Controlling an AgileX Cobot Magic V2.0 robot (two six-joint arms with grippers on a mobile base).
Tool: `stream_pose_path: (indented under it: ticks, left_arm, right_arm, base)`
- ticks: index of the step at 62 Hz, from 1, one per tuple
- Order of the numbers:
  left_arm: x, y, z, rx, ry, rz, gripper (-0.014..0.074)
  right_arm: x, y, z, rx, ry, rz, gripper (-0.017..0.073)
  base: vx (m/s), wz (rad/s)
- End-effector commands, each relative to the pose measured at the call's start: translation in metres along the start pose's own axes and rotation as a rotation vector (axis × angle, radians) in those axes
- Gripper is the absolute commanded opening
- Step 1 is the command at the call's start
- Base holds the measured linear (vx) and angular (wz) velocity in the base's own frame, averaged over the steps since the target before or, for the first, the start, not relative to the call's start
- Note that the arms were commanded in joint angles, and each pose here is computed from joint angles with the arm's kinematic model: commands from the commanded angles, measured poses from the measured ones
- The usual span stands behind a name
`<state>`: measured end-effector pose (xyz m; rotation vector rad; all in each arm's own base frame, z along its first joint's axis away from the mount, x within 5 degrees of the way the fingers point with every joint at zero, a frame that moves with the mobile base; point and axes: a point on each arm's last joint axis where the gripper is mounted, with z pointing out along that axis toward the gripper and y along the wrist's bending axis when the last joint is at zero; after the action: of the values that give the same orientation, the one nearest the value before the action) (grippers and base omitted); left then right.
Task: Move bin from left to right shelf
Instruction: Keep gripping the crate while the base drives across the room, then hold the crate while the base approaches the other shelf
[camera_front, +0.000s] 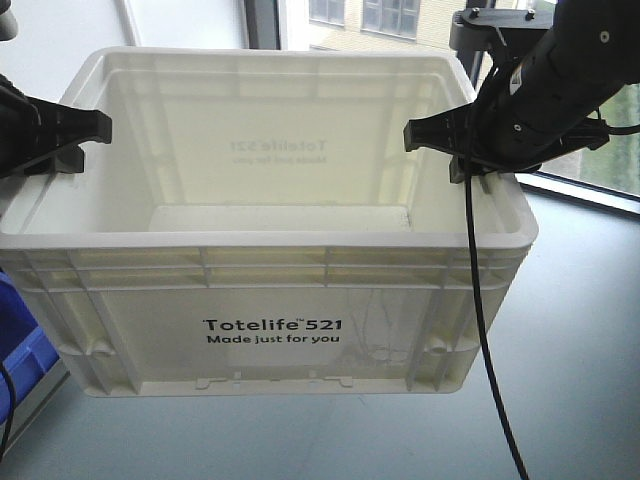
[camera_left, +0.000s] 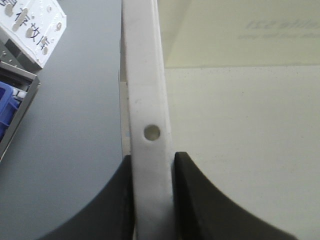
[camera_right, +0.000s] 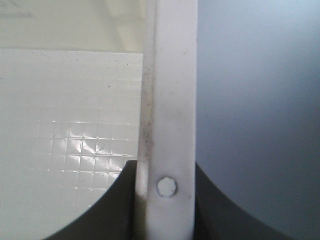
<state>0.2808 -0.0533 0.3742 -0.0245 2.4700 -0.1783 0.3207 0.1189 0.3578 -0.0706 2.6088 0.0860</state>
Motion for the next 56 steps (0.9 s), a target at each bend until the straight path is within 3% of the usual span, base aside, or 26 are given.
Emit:
stream_pose_path:
  ticks: [1, 56]
  left_arm:
    - [-0.0152, -0.0011, -0.0259, 0.011, -0.172, 0.030, -0.0006]
    - [-0.0152, -0.0011, -0.0259, 0.011, -0.172, 0.030, -0.0006]
  right_arm:
    - [-0.0146, -0.0071, -0.0317, 0.007, -0.186, -0.019, 0.0022]
    - [-0.0146, -0.0071, -0.0317, 0.007, -0.186, -0.019, 0.0022]
  base:
    - [0.12, 0.46]
    - [0.11, 0.44]
